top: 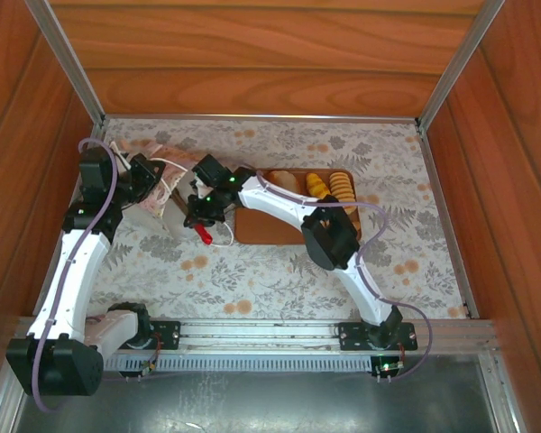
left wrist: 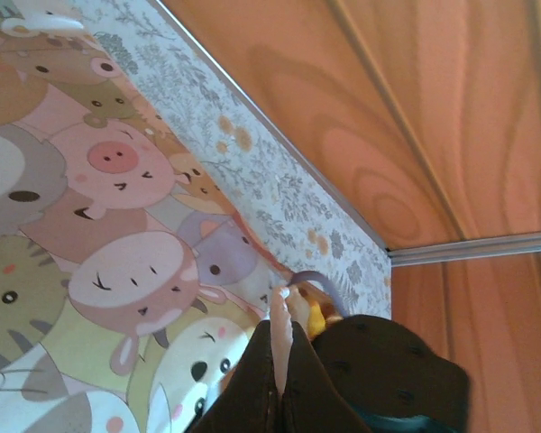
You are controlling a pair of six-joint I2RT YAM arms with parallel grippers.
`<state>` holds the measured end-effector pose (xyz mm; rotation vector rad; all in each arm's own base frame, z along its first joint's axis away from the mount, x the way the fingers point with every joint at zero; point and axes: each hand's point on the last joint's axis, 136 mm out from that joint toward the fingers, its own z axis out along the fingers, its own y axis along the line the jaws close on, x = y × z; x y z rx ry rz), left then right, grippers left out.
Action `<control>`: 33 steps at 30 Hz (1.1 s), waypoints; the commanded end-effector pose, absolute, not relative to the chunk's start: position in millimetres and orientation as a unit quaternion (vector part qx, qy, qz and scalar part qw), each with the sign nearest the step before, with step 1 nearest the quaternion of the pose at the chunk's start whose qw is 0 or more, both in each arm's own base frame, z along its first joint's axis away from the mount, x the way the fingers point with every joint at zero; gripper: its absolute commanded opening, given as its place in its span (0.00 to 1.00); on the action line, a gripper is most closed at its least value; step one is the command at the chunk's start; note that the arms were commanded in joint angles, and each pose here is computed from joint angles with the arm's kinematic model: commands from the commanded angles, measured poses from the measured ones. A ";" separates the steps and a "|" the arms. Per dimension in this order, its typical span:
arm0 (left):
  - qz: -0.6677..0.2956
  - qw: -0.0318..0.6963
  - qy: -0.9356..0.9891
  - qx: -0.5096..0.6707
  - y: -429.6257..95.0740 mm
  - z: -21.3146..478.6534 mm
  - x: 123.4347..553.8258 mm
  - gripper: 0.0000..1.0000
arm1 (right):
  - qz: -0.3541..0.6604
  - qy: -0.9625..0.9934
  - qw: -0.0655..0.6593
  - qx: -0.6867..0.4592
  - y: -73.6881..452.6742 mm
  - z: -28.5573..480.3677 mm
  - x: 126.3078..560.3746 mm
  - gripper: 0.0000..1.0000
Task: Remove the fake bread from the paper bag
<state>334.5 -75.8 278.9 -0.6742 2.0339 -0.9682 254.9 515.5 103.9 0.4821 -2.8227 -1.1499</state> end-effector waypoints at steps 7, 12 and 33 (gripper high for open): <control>-0.363 0.393 0.802 -0.268 -71.4 277.5 331.1 0.00 | -0.365 -0.913 -0.021 0.182 489.5 145.4 250.0 0.14; -0.358 0.398 0.800 -0.271 -68.8 280.0 331.1 0.00 | -0.347 -0.918 -0.031 0.188 468.4 150.1 241.4 0.14; -0.364 0.393 0.808 -0.245 -75.5 278.9 328.0 0.00 | -0.263 -0.936 -0.032 0.232 421.7 143.8 224.5 0.31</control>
